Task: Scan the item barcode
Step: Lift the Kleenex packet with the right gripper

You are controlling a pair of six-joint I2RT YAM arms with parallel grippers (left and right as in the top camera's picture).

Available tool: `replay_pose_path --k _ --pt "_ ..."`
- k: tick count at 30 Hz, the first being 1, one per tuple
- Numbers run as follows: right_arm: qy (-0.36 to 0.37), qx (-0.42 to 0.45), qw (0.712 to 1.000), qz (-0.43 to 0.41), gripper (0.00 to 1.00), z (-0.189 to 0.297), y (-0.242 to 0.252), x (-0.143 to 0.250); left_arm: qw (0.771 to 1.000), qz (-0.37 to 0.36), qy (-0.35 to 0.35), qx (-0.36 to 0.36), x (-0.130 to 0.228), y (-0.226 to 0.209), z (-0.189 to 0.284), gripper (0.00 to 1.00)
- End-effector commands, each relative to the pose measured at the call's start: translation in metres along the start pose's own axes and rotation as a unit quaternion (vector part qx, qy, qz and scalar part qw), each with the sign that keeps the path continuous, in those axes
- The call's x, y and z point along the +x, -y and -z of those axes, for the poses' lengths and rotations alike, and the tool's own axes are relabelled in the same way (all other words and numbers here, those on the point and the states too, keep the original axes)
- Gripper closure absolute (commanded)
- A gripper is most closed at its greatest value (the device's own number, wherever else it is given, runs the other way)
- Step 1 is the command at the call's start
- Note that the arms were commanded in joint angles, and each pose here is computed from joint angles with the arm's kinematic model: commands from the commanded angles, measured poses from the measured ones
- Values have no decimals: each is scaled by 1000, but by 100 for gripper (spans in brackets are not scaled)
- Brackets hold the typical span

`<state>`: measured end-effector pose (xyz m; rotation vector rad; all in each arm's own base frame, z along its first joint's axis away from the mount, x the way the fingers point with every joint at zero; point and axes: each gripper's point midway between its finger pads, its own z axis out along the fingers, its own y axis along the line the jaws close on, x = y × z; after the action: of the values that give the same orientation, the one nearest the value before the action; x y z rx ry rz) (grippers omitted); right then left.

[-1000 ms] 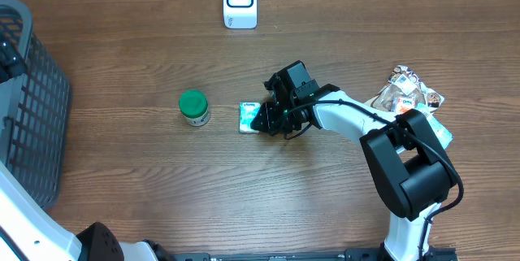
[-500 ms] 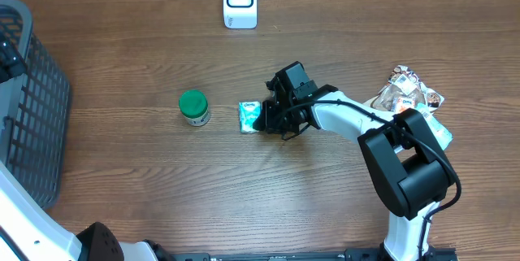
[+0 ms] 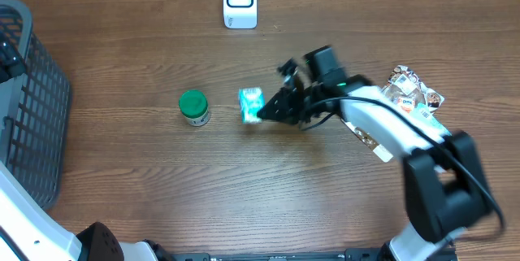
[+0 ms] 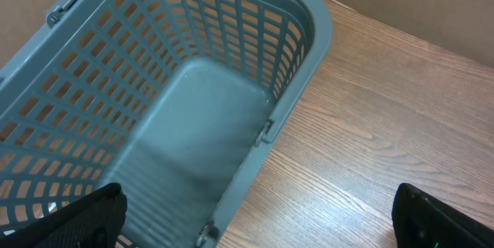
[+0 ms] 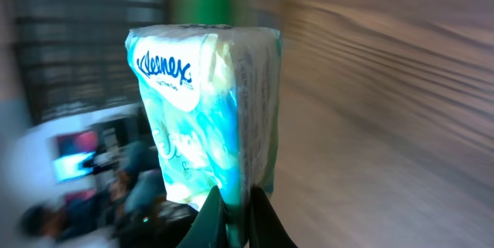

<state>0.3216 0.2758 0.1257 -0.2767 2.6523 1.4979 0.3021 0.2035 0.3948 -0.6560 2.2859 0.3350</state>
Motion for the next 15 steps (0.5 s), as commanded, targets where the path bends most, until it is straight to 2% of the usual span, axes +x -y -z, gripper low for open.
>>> replay_pose_path --k 1,9,15 --pt "-16 -153 986 66 96 43 -67 8 1000 3 4 2 -1 1 2 1" --pt "-37 -292 951 90 96 93 -100 7 1000 3 4 2 -1 1 2 1" --pt "-23 -286 956 63 96 108 -98 -11 1000 3 5 2 -1 1 2 0"
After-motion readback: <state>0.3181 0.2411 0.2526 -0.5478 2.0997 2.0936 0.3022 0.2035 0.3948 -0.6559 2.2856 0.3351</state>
